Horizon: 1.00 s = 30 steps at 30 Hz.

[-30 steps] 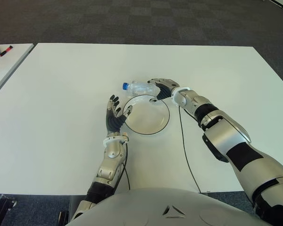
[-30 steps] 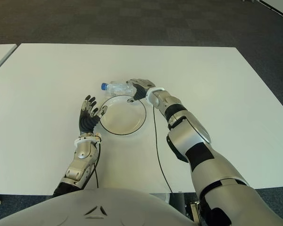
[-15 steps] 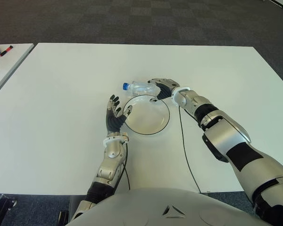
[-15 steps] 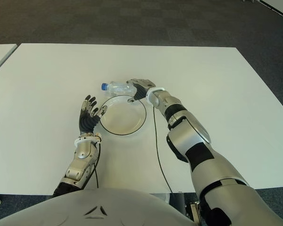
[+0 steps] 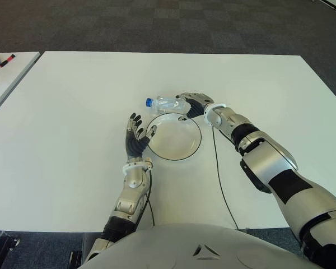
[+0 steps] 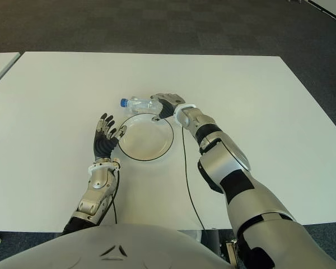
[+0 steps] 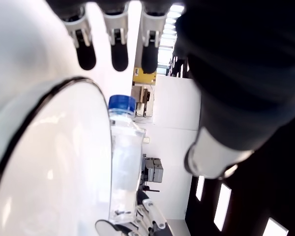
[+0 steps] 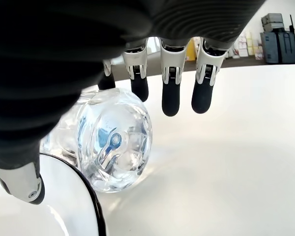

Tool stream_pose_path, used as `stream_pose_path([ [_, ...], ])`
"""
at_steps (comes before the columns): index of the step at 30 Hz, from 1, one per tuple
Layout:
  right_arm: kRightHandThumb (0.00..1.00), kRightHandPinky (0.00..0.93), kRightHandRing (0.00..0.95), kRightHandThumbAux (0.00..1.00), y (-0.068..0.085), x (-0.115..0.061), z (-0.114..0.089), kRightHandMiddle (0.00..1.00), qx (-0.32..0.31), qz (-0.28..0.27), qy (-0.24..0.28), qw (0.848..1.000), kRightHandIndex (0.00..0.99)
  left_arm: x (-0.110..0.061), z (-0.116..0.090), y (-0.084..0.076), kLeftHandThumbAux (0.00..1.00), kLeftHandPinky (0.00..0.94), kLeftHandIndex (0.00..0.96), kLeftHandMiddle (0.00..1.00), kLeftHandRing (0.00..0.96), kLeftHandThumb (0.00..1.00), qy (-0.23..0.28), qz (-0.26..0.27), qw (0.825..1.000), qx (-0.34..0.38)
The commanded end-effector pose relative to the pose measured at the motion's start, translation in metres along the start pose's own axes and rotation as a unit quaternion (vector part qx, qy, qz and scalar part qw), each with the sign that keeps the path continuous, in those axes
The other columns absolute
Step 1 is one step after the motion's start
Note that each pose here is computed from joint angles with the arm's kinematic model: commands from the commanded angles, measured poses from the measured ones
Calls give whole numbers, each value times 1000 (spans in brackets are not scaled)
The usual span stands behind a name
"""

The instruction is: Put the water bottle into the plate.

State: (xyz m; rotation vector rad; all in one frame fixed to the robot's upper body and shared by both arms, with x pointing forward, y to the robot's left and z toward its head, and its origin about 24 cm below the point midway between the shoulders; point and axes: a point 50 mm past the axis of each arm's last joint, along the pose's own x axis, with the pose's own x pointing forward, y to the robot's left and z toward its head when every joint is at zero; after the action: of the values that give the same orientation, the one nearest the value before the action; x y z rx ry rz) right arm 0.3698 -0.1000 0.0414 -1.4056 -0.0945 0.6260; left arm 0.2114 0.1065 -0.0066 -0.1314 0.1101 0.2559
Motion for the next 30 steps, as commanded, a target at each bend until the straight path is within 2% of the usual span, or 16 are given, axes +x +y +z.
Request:
stream_pose_path([
  [1,444,227,159,589,2,-2,-5,117,-2,-1,11,1000,0,-3,6,-32,840,156,79,138,128,241,16,14,997,-75],
  [17,453,258,185,592,2,-3,-6,136,-6,-8,8,1000,6,-2,6,-33,833,160,77,138,127,232,15,16,997,-77],
  [30,478,257,179,583,7,-6,-6,136,-15,55,-23,998,28,-3,6,-33,809,175,84,144,140,232,16,20,997,-78],
])
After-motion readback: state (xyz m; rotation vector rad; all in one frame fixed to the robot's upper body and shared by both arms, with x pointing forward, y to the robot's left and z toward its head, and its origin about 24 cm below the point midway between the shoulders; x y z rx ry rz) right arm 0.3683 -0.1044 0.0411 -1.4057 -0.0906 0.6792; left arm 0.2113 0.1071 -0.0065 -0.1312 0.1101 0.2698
